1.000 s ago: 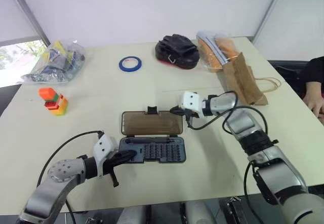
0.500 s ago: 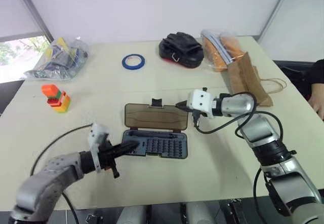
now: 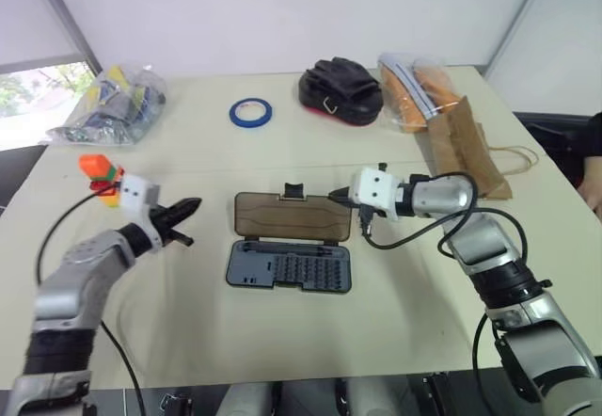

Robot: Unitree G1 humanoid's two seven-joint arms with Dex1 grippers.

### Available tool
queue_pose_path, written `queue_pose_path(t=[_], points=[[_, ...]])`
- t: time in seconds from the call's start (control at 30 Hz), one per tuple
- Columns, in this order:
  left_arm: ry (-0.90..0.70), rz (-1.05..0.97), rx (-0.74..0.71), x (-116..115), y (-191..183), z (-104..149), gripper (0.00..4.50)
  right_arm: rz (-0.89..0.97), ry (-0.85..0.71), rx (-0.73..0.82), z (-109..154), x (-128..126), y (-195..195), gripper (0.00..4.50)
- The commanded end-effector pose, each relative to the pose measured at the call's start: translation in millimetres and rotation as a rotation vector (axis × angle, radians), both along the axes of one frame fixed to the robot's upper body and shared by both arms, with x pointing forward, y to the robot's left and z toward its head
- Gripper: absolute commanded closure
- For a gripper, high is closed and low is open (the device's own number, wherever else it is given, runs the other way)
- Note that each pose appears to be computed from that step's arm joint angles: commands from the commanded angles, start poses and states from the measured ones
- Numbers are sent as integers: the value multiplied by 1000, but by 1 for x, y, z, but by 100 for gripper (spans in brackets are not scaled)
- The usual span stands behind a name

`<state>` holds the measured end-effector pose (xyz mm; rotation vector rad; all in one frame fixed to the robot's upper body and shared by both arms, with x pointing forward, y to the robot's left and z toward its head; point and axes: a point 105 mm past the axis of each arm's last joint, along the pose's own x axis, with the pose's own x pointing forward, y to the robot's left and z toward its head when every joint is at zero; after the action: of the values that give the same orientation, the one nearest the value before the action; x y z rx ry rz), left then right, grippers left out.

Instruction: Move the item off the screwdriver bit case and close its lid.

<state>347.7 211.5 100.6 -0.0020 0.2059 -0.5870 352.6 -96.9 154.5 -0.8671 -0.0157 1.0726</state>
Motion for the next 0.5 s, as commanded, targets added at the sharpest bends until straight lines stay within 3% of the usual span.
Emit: queue_pose_path(t=[0.03,0.37,0.5], points=[[-24,-134,14,11,-24,-6,450,18,-55,26,14,0,5,447],[33,-319,-75,23,-42,-7,450,26,-43,35,10,2,12,447],[47,-328,-81,23,-40,-9,450,51,-22,14,3,-2,15,313]])
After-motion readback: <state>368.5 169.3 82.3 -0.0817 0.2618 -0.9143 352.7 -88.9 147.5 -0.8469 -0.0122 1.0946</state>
